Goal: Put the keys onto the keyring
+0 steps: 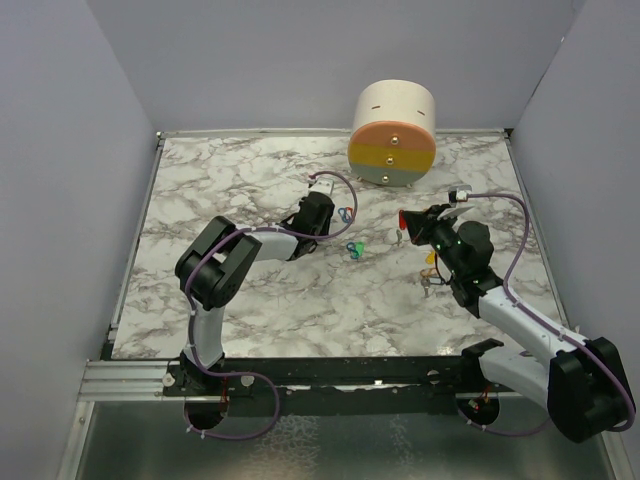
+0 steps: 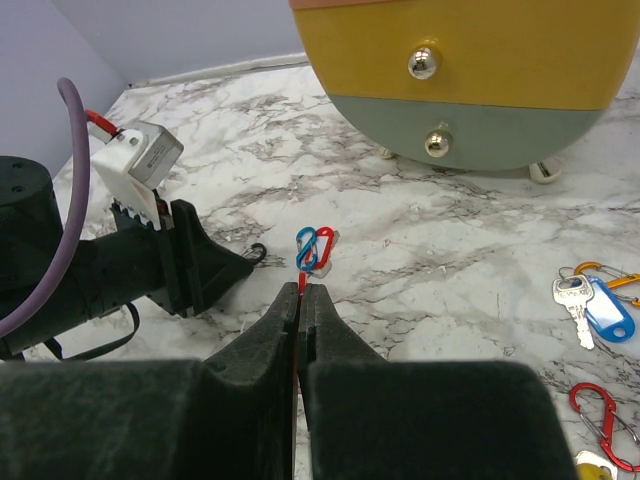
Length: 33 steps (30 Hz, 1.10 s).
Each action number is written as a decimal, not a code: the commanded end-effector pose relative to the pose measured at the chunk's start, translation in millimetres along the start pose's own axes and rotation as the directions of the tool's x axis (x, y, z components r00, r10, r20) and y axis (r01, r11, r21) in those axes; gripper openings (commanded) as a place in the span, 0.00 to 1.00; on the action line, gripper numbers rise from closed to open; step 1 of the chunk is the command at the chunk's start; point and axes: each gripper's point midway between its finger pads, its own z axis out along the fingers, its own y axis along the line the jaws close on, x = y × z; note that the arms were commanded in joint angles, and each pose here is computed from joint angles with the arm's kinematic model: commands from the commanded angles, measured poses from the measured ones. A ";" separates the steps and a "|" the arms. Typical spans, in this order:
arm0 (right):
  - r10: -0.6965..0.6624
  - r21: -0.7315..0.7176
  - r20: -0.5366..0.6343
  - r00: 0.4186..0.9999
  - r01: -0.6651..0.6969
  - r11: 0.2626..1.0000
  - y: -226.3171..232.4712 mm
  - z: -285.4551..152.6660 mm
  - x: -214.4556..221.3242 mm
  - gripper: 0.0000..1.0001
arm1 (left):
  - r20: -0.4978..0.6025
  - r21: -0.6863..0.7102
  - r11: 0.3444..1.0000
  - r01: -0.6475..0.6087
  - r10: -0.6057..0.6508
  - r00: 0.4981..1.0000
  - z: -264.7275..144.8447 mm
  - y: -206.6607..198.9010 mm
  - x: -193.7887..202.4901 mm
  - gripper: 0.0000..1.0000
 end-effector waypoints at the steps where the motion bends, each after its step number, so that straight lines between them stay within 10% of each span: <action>1: -0.014 -0.026 0.014 1.000 0.014 1.000 5.7 1.3 -6.2 0.01 | -0.099 -0.017 0.999 -0.046 0.044 0.994 2.8 7.6 36.4 0.33; 14: -0.014 -0.025 0.008 1.000 0.014 1.000 5.3 1.9 -4.8 0.01 | -0.097 0.009 0.999 -0.041 0.042 0.994 2.0 3.6 35.5 0.00; 33: -0.017 -0.030 0.011 1.000 0.017 0.999 6.5 1.3 -6.0 0.01 | -0.120 0.034 0.998 -0.047 0.050 0.991 5.6 -2.5 37.9 0.25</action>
